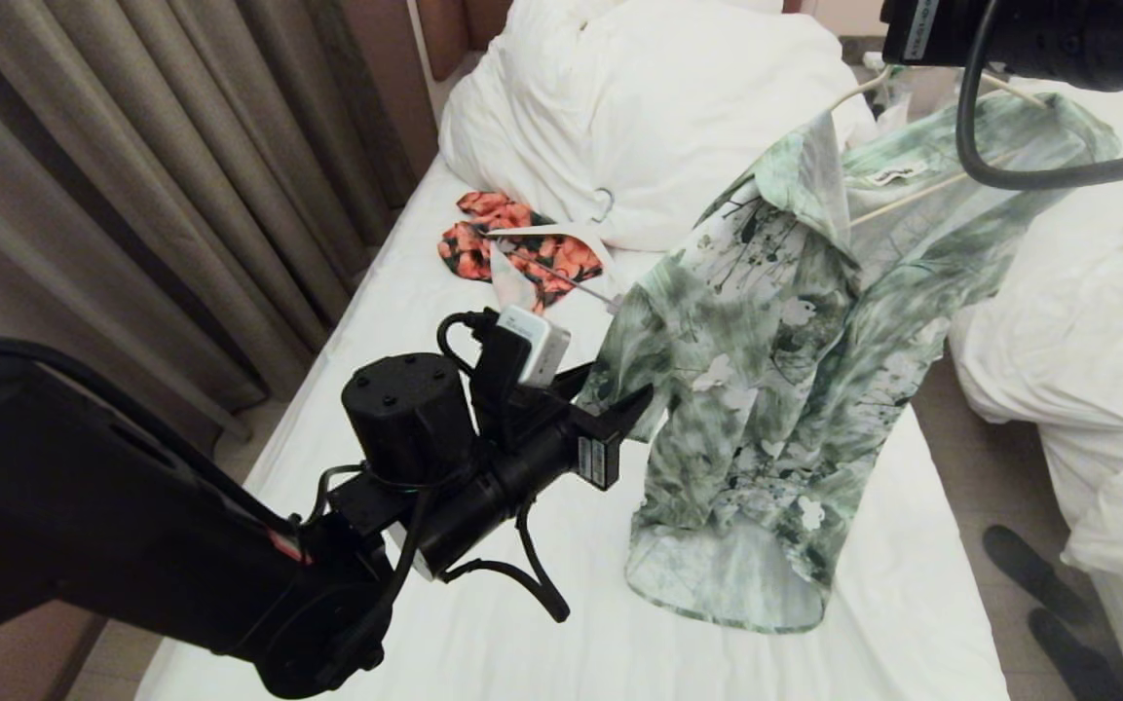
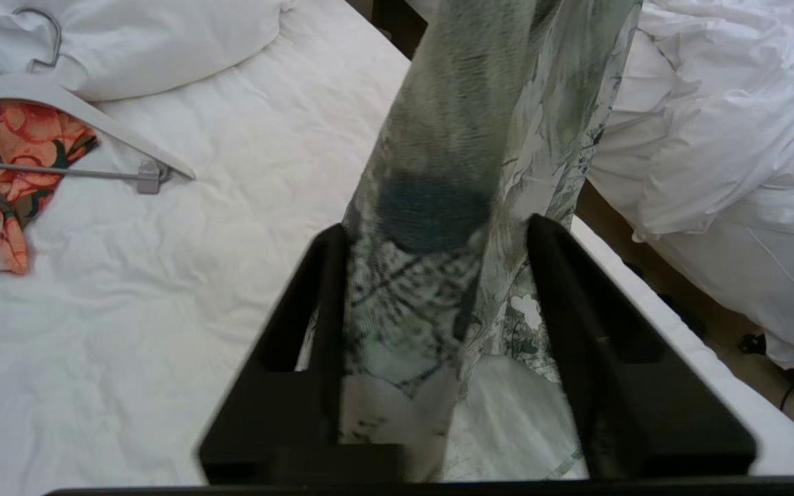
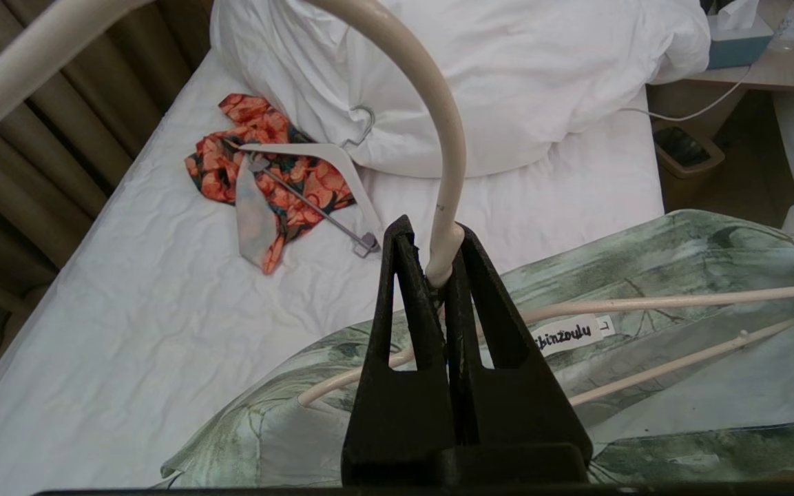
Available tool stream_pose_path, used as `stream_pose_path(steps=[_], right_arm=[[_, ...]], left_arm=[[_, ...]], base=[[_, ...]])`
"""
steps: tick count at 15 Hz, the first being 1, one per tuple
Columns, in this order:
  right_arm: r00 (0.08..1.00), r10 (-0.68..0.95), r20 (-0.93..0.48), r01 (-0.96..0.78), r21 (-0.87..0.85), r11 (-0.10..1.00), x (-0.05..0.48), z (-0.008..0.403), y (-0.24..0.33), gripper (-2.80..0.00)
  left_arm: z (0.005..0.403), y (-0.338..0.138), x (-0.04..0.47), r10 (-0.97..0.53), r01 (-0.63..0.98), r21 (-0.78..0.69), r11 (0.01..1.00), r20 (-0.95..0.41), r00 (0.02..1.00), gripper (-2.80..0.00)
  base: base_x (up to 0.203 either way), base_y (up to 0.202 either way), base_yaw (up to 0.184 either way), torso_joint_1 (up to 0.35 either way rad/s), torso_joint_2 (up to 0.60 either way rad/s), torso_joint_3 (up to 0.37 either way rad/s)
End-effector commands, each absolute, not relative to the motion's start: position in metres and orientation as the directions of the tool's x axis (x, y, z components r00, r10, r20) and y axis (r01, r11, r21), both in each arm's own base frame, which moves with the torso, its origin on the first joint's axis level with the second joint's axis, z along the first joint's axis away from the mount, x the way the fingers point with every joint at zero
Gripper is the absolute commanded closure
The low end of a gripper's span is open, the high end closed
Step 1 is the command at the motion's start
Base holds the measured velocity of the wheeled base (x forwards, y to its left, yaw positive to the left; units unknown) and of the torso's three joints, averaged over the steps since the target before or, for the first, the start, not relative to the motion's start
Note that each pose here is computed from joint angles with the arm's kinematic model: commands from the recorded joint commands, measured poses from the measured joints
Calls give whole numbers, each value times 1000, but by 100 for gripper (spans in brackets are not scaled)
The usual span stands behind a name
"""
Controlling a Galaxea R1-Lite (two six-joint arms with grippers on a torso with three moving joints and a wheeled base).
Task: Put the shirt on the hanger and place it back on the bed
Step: Take the clothes hanger out of the clothes
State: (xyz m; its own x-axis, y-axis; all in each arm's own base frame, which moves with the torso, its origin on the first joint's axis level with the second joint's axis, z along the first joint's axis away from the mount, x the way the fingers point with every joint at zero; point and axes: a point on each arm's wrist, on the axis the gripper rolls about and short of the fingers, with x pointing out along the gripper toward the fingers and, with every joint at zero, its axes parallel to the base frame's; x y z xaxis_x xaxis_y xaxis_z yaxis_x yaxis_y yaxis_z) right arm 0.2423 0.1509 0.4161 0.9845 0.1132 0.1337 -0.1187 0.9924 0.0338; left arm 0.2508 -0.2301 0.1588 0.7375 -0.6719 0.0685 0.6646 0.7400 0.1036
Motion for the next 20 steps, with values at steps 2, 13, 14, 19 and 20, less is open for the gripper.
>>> stream_pose_path(steps=[2,13,14,19,20], right_arm=[[985,109,136,-114,32,993,242,417,151,0],[986,56,157,-63,37,997,242,423,134,0],[986,51,158,-56,30,998,242,424,132,0],[986,25,164,-28,19,999,243,426,124,0],[986,23,163,-27,18,999,243,426,124,0]], left_arm=[[160,-228,254,-664,656,102,747,77,744,0],[169,-199,286,-569,563,102,820,50,821,0],[170,-199,287,-568,562,101,821,40,822,0],[177,-190,294,-529,525,94,846,35,848,0],[176,-190,295,-528,524,94,847,32,848,0]], base=[[0,0,0,0,0,0],[0,0,0,0,0,0],[0,0,0,0,0,0],[0,0,0,0,0,0],[0,0,0,0,0,0]])
